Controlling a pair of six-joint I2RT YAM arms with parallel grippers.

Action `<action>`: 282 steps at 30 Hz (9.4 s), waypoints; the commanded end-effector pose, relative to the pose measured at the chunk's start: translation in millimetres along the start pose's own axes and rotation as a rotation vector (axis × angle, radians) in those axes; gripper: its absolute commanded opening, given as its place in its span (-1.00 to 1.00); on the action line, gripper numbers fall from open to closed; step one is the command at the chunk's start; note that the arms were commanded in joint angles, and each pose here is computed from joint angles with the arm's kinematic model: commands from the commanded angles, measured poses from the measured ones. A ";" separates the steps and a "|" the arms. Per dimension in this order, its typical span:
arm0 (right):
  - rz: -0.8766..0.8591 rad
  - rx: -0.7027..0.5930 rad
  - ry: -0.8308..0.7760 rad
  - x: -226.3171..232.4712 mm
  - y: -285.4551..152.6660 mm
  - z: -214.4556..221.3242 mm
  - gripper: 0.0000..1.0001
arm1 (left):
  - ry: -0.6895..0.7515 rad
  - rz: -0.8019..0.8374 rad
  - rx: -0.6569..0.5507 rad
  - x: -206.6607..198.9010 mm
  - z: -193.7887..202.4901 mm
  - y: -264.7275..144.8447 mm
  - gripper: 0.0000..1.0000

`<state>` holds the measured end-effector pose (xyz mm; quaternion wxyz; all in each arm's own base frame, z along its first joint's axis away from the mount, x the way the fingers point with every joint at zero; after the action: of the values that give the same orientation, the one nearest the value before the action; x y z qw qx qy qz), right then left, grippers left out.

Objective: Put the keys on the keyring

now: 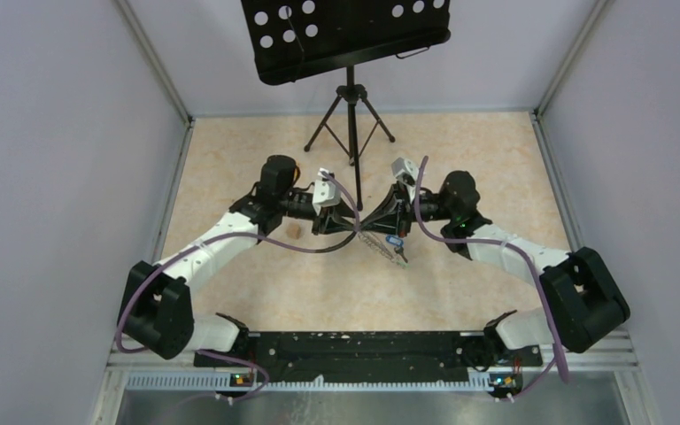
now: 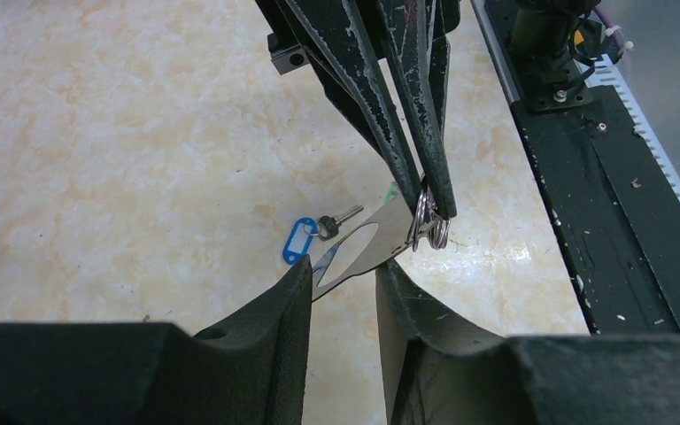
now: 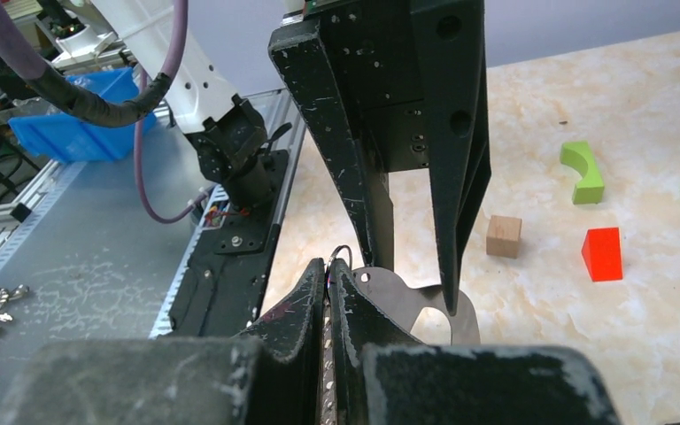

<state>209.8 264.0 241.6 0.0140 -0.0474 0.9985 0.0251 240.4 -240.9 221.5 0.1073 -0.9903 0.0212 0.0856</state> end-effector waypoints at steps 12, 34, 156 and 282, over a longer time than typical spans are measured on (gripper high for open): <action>0.101 0.014 -0.051 -14.0 -7.1 -4.0 -1.00 | 0.130 -0.070 -0.027 0.9 -39.1 -13.7 0.21; 0.205 -0.016 -0.009 -27.7 -18.2 -15.7 -1.00 | -0.005 0.003 -0.029 -5.1 -16.9 -7.0 -0.49; 0.137 0.061 -0.043 -30.7 -18.2 6.1 -1.00 | -0.076 0.196 -0.074 6.4 -6.5 18.2 -0.76; 0.581 0.512 -0.226 -97.6 -79.6 32.6 0.64 | -0.498 -0.629 0.266 183.2 112.2 -10.4 0.23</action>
<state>304.8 191.1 194.0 0.1217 0.2469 0.9330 -0.2319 389.4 -195.7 70.0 0.2887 -0.8576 -0.3170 0.2840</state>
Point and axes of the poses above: each gripper's point midway between its finger pads, its own y axis out along the fingers, its own x axis along the line the jaws close on, z = x × y, the point moved 5 cm from there along -y, back along the fingers, and after that the axes turned 15 degrees about -y, right-handed, at the moved point
